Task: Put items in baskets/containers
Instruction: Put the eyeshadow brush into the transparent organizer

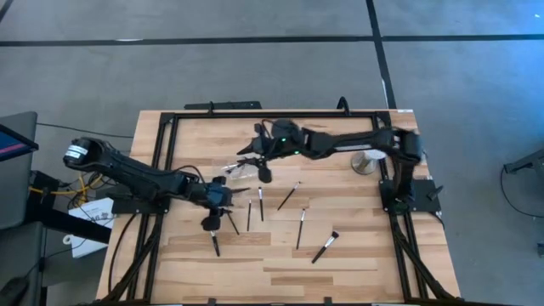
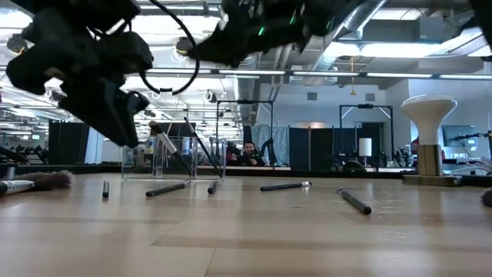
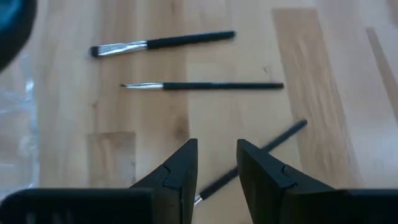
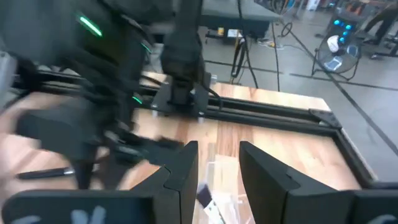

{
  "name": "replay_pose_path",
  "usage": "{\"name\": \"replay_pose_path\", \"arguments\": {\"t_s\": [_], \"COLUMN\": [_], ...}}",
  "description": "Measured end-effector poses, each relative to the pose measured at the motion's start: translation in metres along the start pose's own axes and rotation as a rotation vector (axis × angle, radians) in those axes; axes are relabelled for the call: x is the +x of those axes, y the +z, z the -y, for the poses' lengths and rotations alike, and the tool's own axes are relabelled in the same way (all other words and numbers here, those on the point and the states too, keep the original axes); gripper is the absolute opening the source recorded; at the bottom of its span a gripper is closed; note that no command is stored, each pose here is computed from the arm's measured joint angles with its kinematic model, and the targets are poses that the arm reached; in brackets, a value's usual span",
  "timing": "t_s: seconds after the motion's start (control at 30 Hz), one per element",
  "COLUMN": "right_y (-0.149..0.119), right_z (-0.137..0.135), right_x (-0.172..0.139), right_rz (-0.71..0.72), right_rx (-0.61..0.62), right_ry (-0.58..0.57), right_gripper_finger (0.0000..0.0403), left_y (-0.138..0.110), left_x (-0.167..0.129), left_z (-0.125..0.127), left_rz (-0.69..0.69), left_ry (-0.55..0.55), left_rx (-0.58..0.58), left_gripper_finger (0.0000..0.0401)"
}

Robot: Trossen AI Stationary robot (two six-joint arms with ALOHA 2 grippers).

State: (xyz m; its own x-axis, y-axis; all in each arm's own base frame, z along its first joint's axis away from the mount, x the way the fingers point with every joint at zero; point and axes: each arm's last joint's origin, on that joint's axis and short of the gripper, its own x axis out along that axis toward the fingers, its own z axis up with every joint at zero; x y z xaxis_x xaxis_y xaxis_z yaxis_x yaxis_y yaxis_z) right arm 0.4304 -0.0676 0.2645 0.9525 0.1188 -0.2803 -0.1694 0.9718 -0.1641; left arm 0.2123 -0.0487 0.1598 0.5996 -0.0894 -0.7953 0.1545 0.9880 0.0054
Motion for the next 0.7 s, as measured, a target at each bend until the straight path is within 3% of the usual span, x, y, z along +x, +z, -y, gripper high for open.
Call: {"name": "replay_pose_path", "arguments": {"t_s": [0.17, 0.33, 0.5, 0.7], "right_y": [0.043, 0.068, 0.077, 0.070], "right_z": [-0.011, -0.023, -0.036, -0.050], "right_x": [-0.048, -0.084, -0.090, -0.080], "right_rz": [-0.018, -0.018, 0.007, -0.044], "right_rx": [-0.005, -0.009, -0.024, -0.021], "right_ry": [0.024, 0.043, 0.073, 0.122], "right_gripper_finger": [0.0109, 0.0109, 0.0108, 0.0108], "left_y": [-0.029, -0.046, -0.053, -0.074], "left_x": [0.015, 0.024, 0.025, 0.028], "left_z": [-0.008, -0.012, -0.016, -0.018], "left_rz": [-0.099, -0.017, 0.029, 0.037], "left_ry": [-0.060, -0.063, -0.048, -0.055], "left_rx": [0.079, 0.114, 0.135, 0.120], "left_gripper_finger": [0.0108, 0.0108, 0.0108, 0.0102]}}
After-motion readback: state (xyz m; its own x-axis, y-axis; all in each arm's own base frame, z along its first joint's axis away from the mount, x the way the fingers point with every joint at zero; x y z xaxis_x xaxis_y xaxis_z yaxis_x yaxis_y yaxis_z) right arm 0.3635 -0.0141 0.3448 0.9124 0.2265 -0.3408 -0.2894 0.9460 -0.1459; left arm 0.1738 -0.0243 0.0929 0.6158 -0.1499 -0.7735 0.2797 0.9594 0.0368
